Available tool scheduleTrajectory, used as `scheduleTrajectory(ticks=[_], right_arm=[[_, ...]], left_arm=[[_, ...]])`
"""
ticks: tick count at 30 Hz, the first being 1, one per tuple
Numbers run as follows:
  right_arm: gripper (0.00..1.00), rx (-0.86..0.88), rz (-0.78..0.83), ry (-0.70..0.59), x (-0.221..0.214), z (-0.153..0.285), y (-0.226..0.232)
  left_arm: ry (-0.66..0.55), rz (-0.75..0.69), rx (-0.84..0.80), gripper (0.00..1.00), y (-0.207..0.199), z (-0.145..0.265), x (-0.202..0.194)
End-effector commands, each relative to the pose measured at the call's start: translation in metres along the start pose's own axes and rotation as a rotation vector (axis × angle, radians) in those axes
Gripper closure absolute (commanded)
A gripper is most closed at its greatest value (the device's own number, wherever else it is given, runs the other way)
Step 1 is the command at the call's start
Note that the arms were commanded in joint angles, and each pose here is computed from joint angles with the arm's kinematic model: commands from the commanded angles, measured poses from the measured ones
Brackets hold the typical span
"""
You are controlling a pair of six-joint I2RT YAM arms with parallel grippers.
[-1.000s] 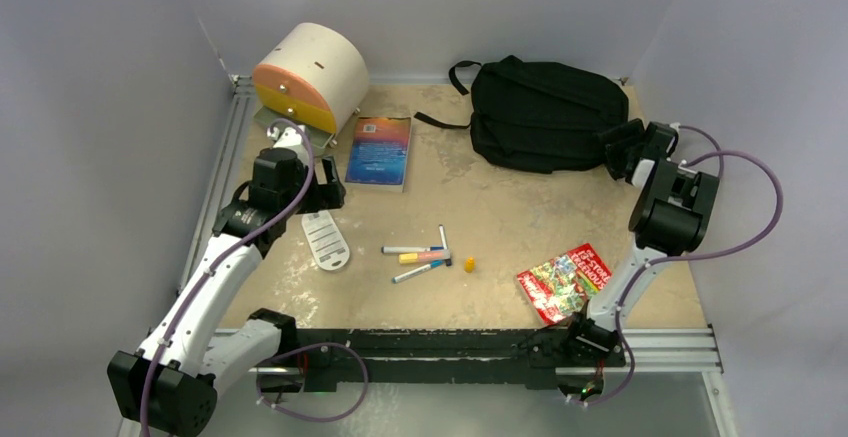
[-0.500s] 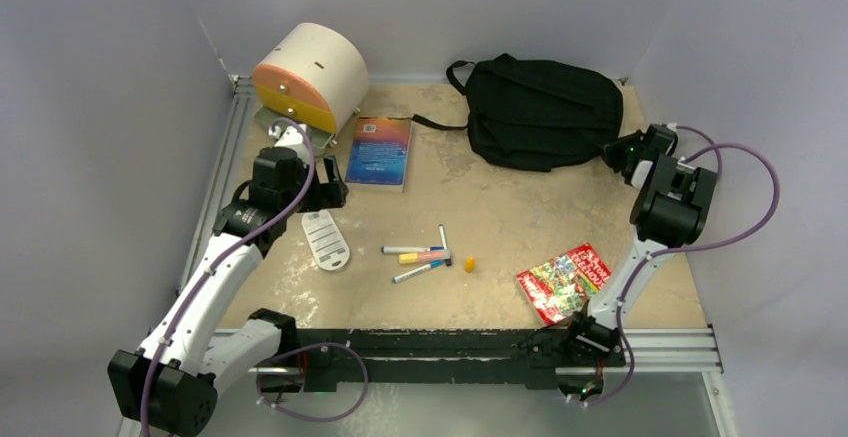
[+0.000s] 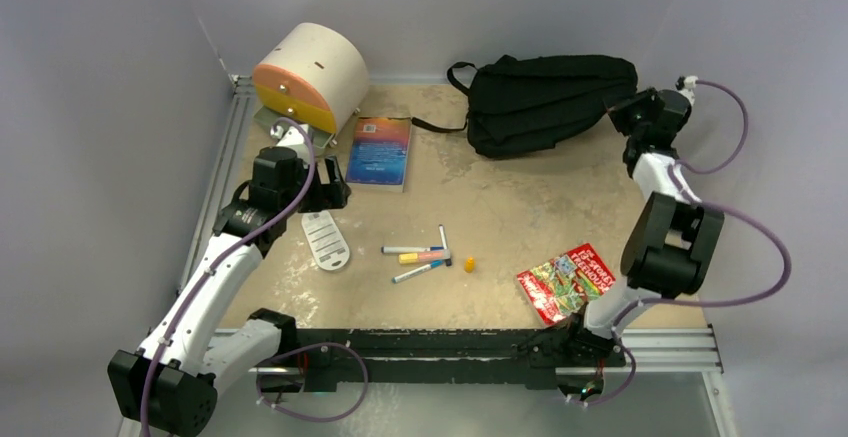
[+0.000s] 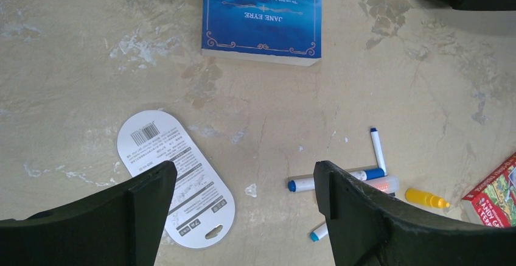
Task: Pack the student bag
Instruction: Adjust the student bag at the center of the board.
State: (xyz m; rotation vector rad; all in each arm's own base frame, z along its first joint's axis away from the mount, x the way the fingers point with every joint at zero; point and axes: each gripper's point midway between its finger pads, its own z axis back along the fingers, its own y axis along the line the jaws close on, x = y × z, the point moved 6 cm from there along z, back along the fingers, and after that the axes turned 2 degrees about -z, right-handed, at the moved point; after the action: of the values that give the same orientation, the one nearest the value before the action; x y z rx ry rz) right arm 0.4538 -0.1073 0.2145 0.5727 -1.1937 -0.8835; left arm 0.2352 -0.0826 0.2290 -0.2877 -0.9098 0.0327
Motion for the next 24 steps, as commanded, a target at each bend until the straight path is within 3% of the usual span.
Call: scheduleTrajectory(ticks=[1,5,13,24], right_arm=[[1.0,0.13,0.091,-0.151,0.003,0.043,0.065],[1.0,0.191,0.137,-0.249,0.004,0.082,0.094],[1.0,0.198,0.264,-0.434,0.061,0.143,0.157],[1.0,0.022,0.42,-0.747,0.135,0.204,0.199]], left_arm=[[-0.074,-0.026,-0.045,0.17,-0.007,0.006,0.018],[-0.071,-0.028,-0.057,0.17,-0.008,0.005,0.017],[-0.038,-0.022,-0.117,0.18,-0.017,-0.008,0.018],[-0.025,-0.032,-0.236,0.2,-0.036,-0.015,0.028]])
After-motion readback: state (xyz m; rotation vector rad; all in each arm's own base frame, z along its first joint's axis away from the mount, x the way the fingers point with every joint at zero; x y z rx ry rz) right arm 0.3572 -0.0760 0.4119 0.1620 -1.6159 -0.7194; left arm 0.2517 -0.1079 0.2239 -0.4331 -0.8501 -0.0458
